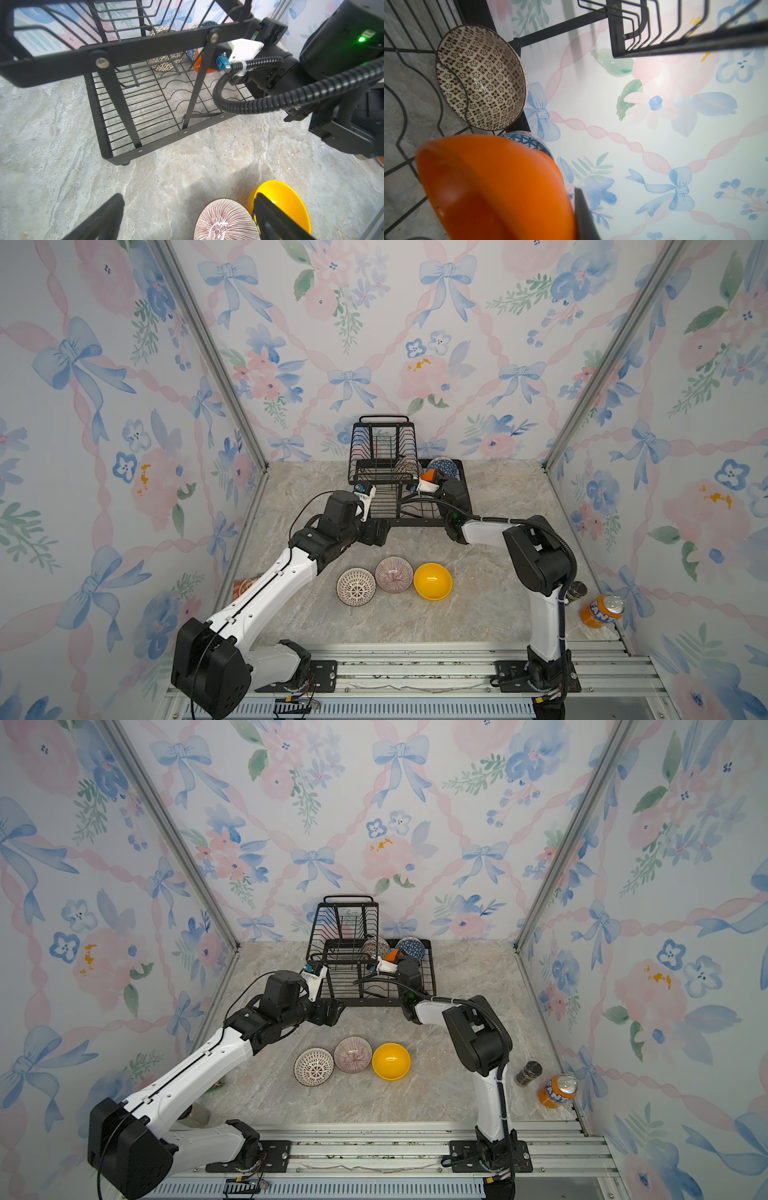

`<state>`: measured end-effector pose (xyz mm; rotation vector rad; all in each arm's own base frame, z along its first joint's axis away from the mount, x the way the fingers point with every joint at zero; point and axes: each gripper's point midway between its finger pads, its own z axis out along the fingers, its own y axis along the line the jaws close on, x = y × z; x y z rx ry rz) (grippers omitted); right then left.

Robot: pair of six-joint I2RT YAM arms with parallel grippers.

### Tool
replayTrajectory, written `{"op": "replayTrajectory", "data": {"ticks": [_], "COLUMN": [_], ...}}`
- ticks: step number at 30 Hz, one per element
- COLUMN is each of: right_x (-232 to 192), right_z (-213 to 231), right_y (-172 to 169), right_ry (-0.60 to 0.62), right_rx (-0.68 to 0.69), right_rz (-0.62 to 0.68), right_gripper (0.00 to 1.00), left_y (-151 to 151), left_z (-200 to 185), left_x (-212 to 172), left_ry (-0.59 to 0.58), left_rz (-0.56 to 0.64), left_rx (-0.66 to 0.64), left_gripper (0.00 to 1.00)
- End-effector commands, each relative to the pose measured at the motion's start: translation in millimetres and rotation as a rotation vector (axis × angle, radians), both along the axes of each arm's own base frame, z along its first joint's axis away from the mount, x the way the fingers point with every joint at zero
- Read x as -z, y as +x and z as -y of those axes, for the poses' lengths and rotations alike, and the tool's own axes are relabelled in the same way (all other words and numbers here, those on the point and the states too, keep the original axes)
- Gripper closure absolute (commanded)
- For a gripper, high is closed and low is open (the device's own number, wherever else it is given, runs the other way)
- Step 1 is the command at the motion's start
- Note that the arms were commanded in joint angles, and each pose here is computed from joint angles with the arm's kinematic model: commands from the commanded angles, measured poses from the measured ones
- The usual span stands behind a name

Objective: Load the bowls into the dish rack
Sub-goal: 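Carry the orange bowl into the rack with the right gripper while the left draws back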

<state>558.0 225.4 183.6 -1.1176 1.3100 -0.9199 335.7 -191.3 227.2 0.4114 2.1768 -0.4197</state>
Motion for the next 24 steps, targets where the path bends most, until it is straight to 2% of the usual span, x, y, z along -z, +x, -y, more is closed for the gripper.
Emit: {"op": "replayTrajectory", "data": {"ticks": [1, 24], "right_x": [-10, 15], "right_z": [-4, -31], "right_y": [14, 51], "right_ry": [0.034, 0.095], "right_rx": [-0.004, -0.06], "right_rz": [0.039, 0.011], "right_gripper": [1.0, 1.0], "left_y": [1, 4], "left_z": [-1, 3], "left_x": [-2, 1], "left_ry": [0.013, 0.014], "left_rz": [0.002, -0.01], "left_rx": [0.013, 0.027], "left_gripper": [0.02, 0.02]}}
